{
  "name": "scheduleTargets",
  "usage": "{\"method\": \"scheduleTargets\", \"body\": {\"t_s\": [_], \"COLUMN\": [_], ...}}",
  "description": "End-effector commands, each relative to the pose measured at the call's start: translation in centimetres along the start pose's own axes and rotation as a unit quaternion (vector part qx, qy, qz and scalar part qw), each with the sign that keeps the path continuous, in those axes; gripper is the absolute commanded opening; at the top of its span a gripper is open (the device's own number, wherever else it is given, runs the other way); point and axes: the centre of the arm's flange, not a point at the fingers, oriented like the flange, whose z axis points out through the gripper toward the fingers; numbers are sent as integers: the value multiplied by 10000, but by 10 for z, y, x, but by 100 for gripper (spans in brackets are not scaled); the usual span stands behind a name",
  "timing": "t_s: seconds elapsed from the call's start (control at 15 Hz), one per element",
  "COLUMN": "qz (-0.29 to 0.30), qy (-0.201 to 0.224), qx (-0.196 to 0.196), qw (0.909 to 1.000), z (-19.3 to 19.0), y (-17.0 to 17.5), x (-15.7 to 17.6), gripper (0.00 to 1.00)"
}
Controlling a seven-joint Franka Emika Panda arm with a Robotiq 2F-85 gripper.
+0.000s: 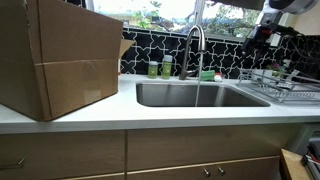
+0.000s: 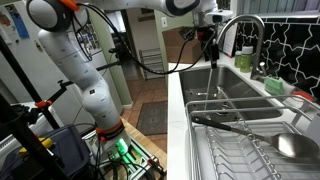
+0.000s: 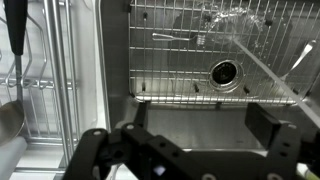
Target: Close the running tap
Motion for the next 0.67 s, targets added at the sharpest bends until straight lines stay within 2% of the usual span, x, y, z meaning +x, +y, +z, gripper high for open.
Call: {"method": "scheduleTargets", "body": {"t_s": [0.0, 0.33, 0.4, 0.6], "qz": [331, 429, 280, 301], "qy": [71, 91, 189, 184], "qx": [112, 8, 16, -68], "qw": [9994, 9990, 9994, 9994], "z": [2, 21, 18, 29], "y": [-2, -22, -24, -27], "x": [79, 131, 97, 115], "gripper": [100, 100, 100, 100]}}
